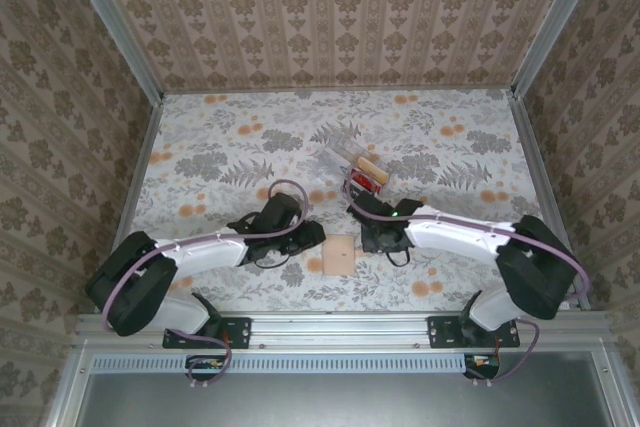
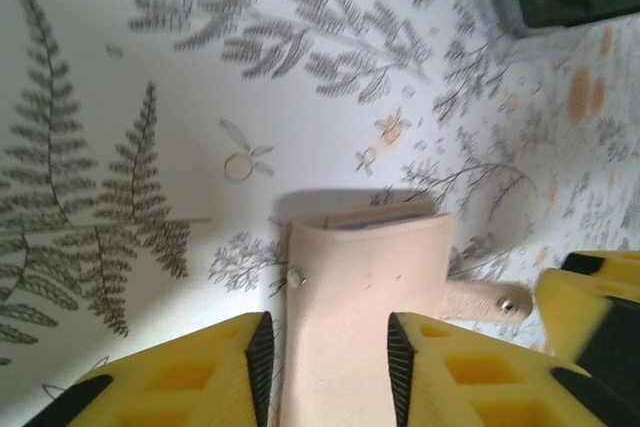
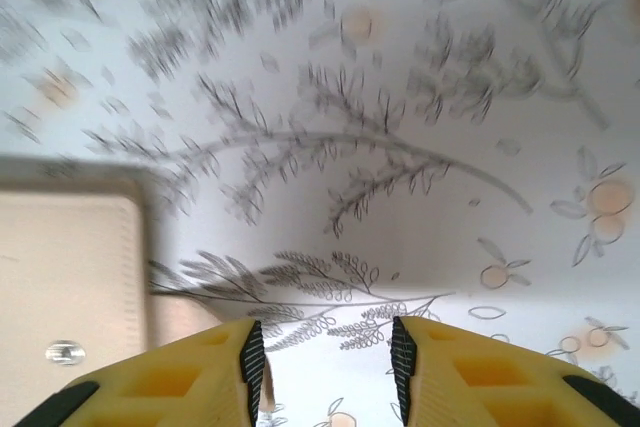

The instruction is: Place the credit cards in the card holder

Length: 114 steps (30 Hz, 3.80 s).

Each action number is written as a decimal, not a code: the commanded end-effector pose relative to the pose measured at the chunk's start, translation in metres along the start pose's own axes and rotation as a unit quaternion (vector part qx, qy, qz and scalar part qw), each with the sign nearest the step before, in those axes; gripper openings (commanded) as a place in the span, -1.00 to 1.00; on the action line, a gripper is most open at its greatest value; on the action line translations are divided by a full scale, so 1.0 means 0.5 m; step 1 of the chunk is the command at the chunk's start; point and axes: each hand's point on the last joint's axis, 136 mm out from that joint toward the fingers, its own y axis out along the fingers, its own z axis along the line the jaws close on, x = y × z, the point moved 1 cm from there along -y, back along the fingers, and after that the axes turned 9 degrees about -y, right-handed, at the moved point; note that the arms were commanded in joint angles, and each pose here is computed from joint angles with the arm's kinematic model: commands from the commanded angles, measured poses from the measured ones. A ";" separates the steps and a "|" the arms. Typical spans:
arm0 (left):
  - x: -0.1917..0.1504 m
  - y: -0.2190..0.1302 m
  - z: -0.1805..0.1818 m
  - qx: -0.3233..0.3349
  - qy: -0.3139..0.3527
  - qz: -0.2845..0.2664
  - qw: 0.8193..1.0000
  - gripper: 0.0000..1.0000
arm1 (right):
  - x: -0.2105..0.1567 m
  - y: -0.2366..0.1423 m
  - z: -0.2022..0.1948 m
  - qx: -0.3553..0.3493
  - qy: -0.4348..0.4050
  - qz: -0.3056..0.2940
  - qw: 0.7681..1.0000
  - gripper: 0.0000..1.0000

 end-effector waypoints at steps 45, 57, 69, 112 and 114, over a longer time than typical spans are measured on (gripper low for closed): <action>0.178 -0.032 -0.086 -0.053 0.003 -0.034 0.998 0.12 | 0.347 -0.037 -0.034 0.307 0.098 -0.036 0.946 0.35; 0.067 -0.051 -0.092 -0.072 0.014 0.013 0.997 -0.43 | 0.248 -0.137 -0.042 0.183 0.057 -0.065 0.979 -0.43; -0.032 0.007 -0.077 -0.074 0.006 0.060 0.995 -0.64 | 0.019 -0.041 0.141 0.212 0.053 0.013 0.976 -0.75; -0.066 0.086 0.018 0.008 -0.007 0.107 0.994 -0.76 | -0.037 0.044 0.047 0.177 0.130 0.066 0.973 -0.67; -0.065 0.087 0.017 0.008 -0.007 0.107 0.994 -0.76 | -0.037 0.057 0.028 0.165 0.151 0.070 0.972 -0.68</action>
